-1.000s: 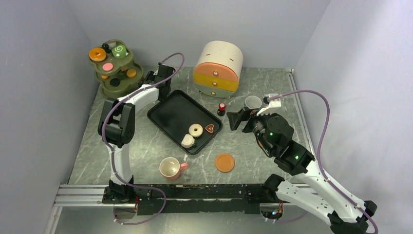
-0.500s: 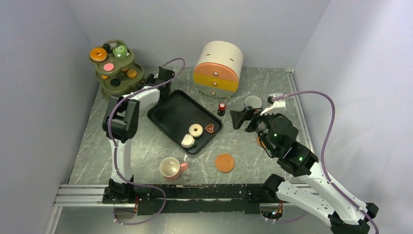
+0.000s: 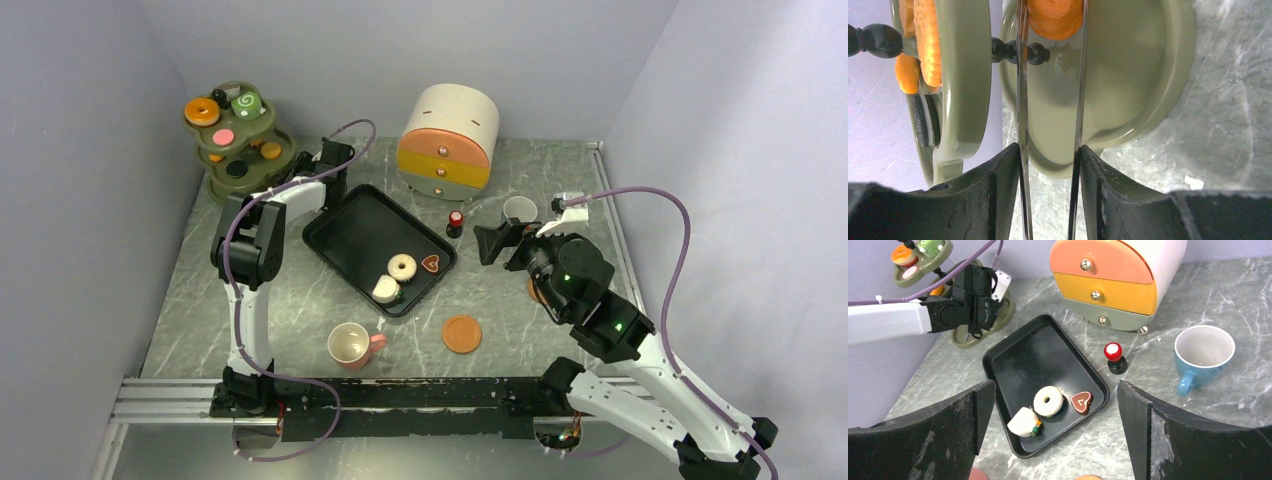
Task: Serve the afternoon tea
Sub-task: Place the desert on the desert table.
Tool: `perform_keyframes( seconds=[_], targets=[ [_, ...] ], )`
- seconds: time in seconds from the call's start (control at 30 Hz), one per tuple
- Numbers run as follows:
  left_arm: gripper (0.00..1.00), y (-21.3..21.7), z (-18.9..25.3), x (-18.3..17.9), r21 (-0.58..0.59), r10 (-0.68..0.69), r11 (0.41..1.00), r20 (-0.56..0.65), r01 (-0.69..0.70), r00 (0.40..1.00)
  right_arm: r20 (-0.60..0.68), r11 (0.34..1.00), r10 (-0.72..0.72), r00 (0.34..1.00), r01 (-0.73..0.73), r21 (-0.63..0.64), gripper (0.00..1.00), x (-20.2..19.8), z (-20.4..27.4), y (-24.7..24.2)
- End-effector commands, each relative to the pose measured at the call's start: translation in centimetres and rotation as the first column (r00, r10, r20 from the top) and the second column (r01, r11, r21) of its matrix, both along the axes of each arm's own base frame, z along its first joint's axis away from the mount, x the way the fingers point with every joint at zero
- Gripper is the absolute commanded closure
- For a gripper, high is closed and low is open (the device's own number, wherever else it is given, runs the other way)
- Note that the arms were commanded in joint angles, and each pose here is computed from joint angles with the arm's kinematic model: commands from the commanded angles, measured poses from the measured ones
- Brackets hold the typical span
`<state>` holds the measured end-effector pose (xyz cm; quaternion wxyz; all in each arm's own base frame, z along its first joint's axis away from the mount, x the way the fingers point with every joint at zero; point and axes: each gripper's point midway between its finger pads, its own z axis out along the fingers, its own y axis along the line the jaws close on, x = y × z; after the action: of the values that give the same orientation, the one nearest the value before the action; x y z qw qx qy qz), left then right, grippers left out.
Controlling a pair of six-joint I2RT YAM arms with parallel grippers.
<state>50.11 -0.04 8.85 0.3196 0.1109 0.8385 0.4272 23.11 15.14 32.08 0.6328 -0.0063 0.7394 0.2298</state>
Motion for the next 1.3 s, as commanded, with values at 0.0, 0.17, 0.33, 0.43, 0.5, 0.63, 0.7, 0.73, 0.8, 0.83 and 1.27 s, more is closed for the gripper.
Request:
perform_keyframes(
  seconds=[0.0, 0.17, 0.33, 0.43, 0.5, 0.63, 0.7, 0.73, 0.8, 0.83, 1.27],
  targets=[
    [0.49, -0.1, 1.8, 1.2, -0.026, 0.011, 1.0, 0.066, -0.01, 0.998, 0.018, 1.0, -0.023, 1.0, 0.023, 0.012, 0.04, -0.2, 1.0, -0.8],
    [0.48, -0.3, 2.8, 1.2, -0.037, 0.009, 0.999, 0.085, -0.005, 0.996, 0.018, 1.0, -0.025, 1.0, 0.025, 0.018, 0.04, -0.3, 1.0, -1.0],
    [0.47, -0.4, 3.6, 1.3, -0.053, 0.003, 0.999, 0.102, 0.002, 0.995, 0.017, 1.0, -0.022, 1.0, 0.022, 0.02, 0.04, -0.5, 1.1, -1.1],
    [0.48, -0.6, 3.7, 1.4, -0.072, 0.001, 0.997, 0.102, 0.007, 0.995, 0.018, 0.999, -0.022, 1.0, 0.021, 0.026, 0.04, -0.6, 1.1, -1.1],
    [0.5, -0.9, 3.7, 1.3, -0.09, -0.001, 0.996, 0.1, 0.01, 0.995, 0.017, 0.999, -0.02, 1.0, 0.02, 0.03, 0.04, -0.6, 1.1, -1.1],
    [0.52, -1.7, 3.9, 1.3, -0.135, -0.016, 0.99, 0.099, 0.029, 0.995, 0.015, 0.999, -0.019, 1.0, 0.019, 0.033, 0.04, -0.7, 1.0, -1.1],
    [0.53, -2.4, 4.0, 1.3, -0.164, -0.029, 0.985, 0.101, 0.046, 0.994, 0.014, 0.999, -0.015, 1.0, 0.014, 0.035, 0.04, -0.7, 1.0, -1.0],
    [0.53, -2.8, 4.1, 1.2, -0.174, -0.037, 0.983, 0.103, 0.054, 0.994, 0.015, 0.999, -0.01, 1.0, 0.009, 0.036, 0.04, -0.8, 1.1, -1.0],
    [0.54, -3.5, 4.2, 1.0, -0.202, -0.05, 0.977, 0.106, 0.07, 0.993, 0.018, 0.999, -0.009, 1.0, 0.009, 0.04, 0.04, -0.8, 1.2, -1.0],
    [0.54, -4.0, 4.1, 0.9, -0.219, -0.062, 0.972, 0.101, 0.083, 0.993, 0.017, 0.999, -0.008, 1.0, 0.007, 0.041, 0.05, -0.9, 1.2, -1.0],
    [0.56, -8.0, 5.7, -1.1, -0.405, -0.118, 0.901, 0.113, 0.155, 0.986, 0.018, 0.998, 0.006, 1.0, -0.007, 0.064, 0.05, -1.3, 1.4, -1.0]
  ],
)
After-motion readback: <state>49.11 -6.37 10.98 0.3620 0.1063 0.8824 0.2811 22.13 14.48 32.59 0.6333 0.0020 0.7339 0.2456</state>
